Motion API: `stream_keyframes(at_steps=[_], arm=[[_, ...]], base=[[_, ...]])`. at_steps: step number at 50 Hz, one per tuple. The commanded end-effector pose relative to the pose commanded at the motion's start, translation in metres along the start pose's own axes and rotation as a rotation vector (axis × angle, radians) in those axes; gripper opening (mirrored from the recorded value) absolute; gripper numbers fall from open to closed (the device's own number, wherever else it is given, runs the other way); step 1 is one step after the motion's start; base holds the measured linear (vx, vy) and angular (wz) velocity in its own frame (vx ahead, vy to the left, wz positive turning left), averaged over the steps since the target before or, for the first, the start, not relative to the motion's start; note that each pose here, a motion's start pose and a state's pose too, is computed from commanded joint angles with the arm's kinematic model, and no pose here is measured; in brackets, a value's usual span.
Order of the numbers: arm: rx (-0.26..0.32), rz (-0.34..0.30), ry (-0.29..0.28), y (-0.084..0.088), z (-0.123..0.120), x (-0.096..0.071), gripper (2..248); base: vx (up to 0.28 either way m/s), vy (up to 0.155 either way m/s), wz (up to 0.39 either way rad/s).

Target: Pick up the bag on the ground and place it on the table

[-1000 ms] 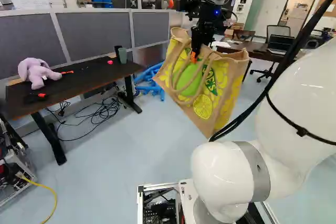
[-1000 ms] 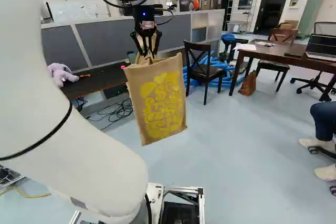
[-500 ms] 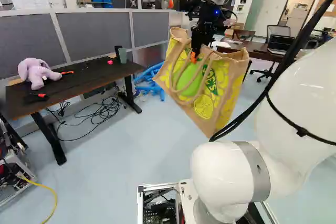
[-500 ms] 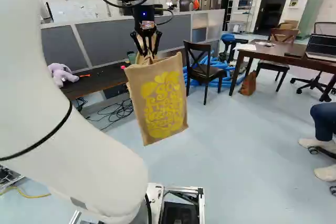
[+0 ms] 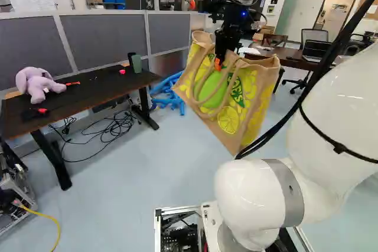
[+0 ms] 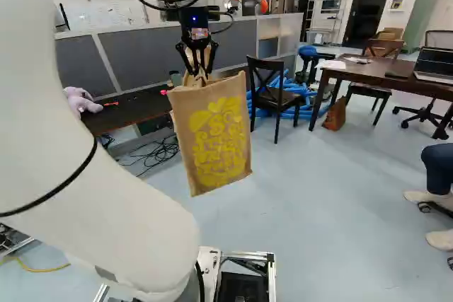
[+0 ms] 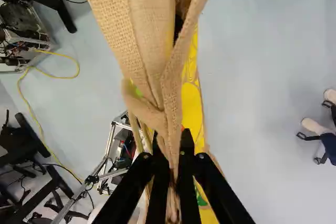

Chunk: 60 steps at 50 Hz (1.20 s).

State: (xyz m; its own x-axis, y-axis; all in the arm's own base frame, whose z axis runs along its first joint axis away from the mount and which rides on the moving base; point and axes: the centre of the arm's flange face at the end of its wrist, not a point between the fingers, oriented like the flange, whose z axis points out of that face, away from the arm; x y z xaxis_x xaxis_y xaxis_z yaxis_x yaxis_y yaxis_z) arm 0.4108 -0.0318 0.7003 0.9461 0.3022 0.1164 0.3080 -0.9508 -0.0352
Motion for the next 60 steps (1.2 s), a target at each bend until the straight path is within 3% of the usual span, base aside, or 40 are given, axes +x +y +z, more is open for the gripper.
stream_keyframes(at_steps=[16, 60], arm=[[0.000, 0.000, 0.000, 0.0000, 0.0000, 0.0000, 22], [0.000, 0.000, 0.000, 0.0000, 0.0000, 0.0000, 22]], base=[[0.190, -0.030, 0.068], [0.222, 0.052, 0.228]])
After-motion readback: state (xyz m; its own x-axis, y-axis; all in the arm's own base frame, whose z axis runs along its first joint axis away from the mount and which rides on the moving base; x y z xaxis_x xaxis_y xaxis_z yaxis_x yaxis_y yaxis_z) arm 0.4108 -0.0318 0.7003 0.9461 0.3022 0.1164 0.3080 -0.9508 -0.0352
